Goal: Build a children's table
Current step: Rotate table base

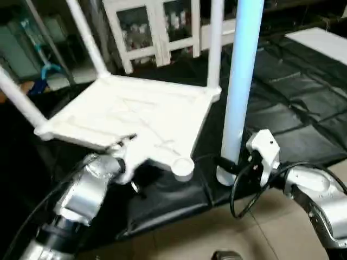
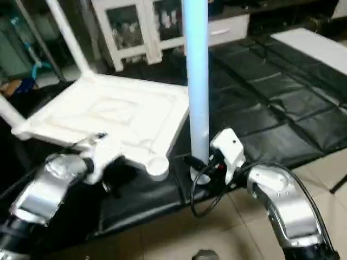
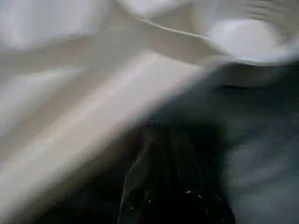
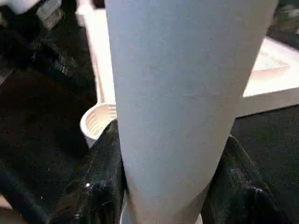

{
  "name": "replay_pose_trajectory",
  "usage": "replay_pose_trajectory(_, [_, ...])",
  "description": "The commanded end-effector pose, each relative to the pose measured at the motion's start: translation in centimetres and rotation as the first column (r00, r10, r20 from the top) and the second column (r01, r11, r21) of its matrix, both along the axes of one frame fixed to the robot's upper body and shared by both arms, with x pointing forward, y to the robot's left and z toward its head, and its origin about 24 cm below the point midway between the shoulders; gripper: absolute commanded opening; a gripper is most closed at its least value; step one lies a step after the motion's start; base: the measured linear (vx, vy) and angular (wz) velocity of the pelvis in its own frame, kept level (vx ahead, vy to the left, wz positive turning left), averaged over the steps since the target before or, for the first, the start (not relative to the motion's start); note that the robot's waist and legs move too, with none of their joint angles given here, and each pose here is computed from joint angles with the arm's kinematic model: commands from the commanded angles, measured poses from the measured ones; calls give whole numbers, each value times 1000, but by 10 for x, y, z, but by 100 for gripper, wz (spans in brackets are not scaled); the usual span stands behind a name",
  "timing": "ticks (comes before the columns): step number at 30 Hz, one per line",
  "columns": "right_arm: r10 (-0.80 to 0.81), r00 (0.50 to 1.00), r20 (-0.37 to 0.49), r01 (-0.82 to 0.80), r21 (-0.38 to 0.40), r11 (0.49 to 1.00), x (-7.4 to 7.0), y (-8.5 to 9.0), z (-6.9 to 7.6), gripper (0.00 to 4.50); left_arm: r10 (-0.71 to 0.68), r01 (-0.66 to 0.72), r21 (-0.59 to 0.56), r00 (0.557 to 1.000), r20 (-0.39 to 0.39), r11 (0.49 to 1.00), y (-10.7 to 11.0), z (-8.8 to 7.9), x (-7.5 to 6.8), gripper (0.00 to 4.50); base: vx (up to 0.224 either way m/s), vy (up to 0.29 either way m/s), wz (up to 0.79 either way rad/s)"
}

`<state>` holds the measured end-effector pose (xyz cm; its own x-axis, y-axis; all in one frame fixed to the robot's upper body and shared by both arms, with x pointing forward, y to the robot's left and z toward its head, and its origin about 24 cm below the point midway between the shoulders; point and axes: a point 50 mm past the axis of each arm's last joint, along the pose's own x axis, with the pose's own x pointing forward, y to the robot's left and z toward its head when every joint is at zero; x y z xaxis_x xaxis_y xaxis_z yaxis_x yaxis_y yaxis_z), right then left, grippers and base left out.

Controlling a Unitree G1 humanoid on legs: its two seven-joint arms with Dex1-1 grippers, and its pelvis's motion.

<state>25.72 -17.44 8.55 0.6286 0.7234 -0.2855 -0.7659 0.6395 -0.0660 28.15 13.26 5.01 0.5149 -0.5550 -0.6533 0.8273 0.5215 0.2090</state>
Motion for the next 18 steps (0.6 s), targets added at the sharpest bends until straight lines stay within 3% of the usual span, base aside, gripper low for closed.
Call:
replay_pose_trajectory(1, [18,999,29,-18,7,1000,2,4,6,186,6,-5,11,1000,-29,1000,4,-4,-3,42,49,-141,27])
replay_pose_trajectory(4, [6,999,35,-6,4,1000,3,2,6,186,-28,26,-33,998,-62,999,-3,0,-6,45,77,-130,16])
replay_pose_trajectory(7, [-10,999,52,9,7,1000,5,1,8,186,-40,37,-47,997,-61,998,-6,-1,-6,84,74,-25,12])
replay_pose_trajectory(12, [-160,976,151,156,35,987,20,-11,21,186,-42,46,52,997,-65,998,3,-9,-7,112,14,2,0])
replay_pose_trajectory(15, [-237,953,189,235,33,971,27,-18,25,186,-33,35,42,998,-57,999,1,-11,-6,132,0,0,0])
replay_pose_trajectory(18, [-357,902,241,350,76,934,39,-32,36,186,0,-2,-76,1000,-24,997,-18,-8,-2,165,-17,7,2])
